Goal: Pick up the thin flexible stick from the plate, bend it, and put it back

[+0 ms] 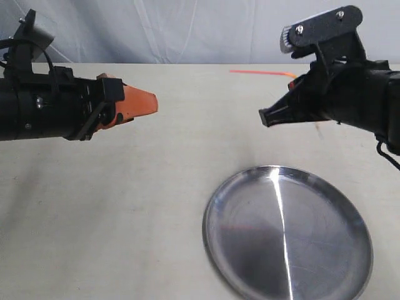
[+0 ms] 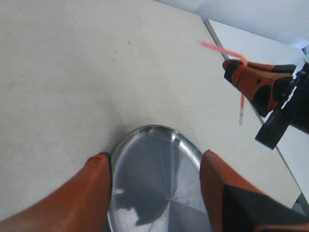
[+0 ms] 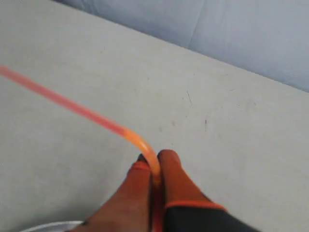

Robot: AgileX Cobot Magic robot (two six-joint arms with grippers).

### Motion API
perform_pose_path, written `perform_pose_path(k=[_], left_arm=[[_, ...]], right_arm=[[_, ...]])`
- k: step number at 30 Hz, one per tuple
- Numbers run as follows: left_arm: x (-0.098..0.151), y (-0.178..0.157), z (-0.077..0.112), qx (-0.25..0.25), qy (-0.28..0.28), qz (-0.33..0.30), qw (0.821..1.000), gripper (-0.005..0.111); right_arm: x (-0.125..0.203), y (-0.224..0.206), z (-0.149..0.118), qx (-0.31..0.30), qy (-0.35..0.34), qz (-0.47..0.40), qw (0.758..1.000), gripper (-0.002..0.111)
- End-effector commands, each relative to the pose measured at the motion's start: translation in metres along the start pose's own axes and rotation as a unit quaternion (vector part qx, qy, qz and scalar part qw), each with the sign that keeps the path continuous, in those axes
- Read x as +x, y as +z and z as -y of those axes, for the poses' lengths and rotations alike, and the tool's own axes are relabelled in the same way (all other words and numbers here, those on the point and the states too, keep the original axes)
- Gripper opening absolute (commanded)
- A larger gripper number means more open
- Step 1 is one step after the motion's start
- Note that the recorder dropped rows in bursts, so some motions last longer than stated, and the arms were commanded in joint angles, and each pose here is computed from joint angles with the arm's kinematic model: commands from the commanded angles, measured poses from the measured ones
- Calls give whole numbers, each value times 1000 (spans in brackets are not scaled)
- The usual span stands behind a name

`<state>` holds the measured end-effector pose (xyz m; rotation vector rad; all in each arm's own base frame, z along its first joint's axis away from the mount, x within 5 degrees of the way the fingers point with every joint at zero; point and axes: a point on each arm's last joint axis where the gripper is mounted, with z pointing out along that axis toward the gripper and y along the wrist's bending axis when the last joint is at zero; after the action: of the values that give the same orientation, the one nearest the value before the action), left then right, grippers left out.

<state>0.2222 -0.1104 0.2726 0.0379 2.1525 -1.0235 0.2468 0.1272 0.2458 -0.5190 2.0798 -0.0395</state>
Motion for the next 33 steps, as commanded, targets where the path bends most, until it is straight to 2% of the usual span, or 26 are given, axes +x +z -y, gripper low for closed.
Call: perform_pose_path(k=[1,6,10,13,21,23,24,26,29,30,31,32,33], left_arm=[[0,0,-3,-10,-2,3,1000,53],[-2,0,-6,-28,-2,16,999,53],[-4,0,-9,-43,-3,27,999,53],[-5,0,-10,-50,-6,33,998,53],[-5,0,-10,-50,-7,34,998,53],[-5,0,-10,-50,-7,34,998,53],[-5,0,-10,-49,-7,33,998,53],[-5,0,-10,-49,-7,33,998,53],[-5,0,-10,-49,-7,33,998,53],[-5,0,-11,-52,-4,34,998,49],[-7,-1,-12,-61,-3,40,997,36],[-7,-1,-14,-69,-2,45,997,26],[-9,-2,-17,-88,21,53,995,6]], right_arm=[[30,1,-1,0,-49,-42,998,-1],[73,-1,-2,1,-68,-104,992,-1],[97,-5,-19,-88,-68,-119,987,-1],[102,-8,-28,-139,-60,-117,982,-1],[116,-3,-30,-131,-37,-156,978,2],[121,0,-29,-119,-33,-169,978,26],[121,0,-29,-119,-33,-169,978,46],[121,0,-27,-110,-33,-171,978,63],[116,0,-22,-81,-14,-168,982,59],[107,-3,-17,-64,-4,-149,987,49],[93,-8,-13,-55,7,-118,991,33],[83,-12,-10,-49,12,-96,994,22],[65,-22,-4,-40,23,-54,997,0]])
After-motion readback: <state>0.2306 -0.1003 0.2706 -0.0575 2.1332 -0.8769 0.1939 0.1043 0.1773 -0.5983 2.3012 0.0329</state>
